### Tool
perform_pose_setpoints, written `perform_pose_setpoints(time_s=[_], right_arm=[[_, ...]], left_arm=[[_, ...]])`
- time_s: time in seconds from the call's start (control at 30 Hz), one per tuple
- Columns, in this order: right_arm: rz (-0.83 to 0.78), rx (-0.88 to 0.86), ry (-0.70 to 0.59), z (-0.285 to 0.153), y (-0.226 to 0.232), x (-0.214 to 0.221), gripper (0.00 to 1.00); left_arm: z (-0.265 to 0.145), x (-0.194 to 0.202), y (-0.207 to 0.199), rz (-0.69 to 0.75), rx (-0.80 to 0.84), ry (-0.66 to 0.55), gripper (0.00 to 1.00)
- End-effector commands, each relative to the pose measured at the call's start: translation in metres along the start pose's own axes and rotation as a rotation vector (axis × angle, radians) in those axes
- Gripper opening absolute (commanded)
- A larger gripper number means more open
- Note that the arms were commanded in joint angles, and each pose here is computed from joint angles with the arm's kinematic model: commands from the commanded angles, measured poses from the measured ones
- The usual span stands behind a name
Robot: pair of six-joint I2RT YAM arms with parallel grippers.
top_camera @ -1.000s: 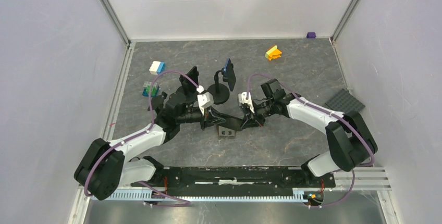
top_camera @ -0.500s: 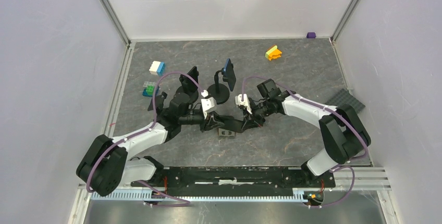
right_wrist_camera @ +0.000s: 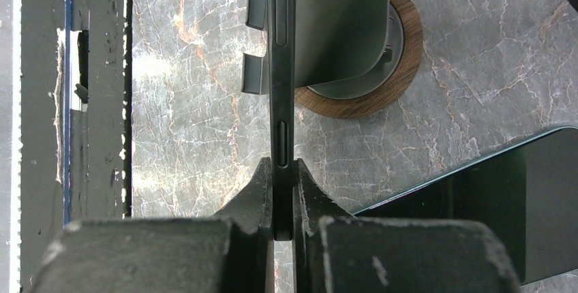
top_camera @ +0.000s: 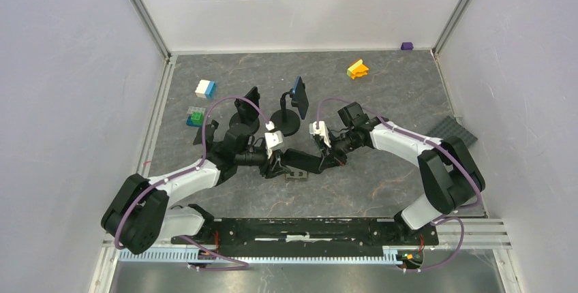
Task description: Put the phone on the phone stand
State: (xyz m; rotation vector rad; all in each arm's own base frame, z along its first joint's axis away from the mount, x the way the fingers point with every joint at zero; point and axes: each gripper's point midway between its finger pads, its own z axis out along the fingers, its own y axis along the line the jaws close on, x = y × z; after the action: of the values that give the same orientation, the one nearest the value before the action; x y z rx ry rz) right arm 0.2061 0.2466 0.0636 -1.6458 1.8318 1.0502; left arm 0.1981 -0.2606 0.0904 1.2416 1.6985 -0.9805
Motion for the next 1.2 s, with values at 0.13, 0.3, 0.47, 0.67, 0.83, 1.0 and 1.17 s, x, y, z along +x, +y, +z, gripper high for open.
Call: perform_pose_setpoints(time_s=[0.13,0.3,0.47,0.67,0.83,1.0,1.17], right_arm=[[-0.025,-0.009,-0.165,-0.002,-0.001,-0.042,0.0],[0.013,-0.022,-0.267,0.002,0.001,-0.054,0.0],[0.055,-0.015,-0.417,0.002,0.006,-0.071,0.0],[0.115,-0.032,-0.545,-0.006,0.017,-0.088,0.0],[0.131,-0.057,-0.619,-0.013,0.023,-0.101,0.0],[0.156,-0.119,-0.723,-0.024,0.033,-0.12,0.0],[0.19,-0.154,-0.756,-0.024,0.035,-0.124,0.0]], left_arm=[[-0.005,-0.034,0.012,0.032,-0.051,-0.083,0.62],[-0.014,-0.058,0.023,-0.03,-0.06,-0.165,0.61],[-0.024,-0.08,0.037,-0.147,-0.061,-0.26,0.58],[-0.031,-0.099,0.046,-0.247,-0.033,-0.357,0.58],[-0.034,-0.111,0.046,-0.265,-0.008,-0.422,0.66],[-0.037,-0.122,0.04,-0.285,0.033,-0.483,0.68],[-0.037,-0.133,0.04,-0.306,0.062,-0.534,0.57]])
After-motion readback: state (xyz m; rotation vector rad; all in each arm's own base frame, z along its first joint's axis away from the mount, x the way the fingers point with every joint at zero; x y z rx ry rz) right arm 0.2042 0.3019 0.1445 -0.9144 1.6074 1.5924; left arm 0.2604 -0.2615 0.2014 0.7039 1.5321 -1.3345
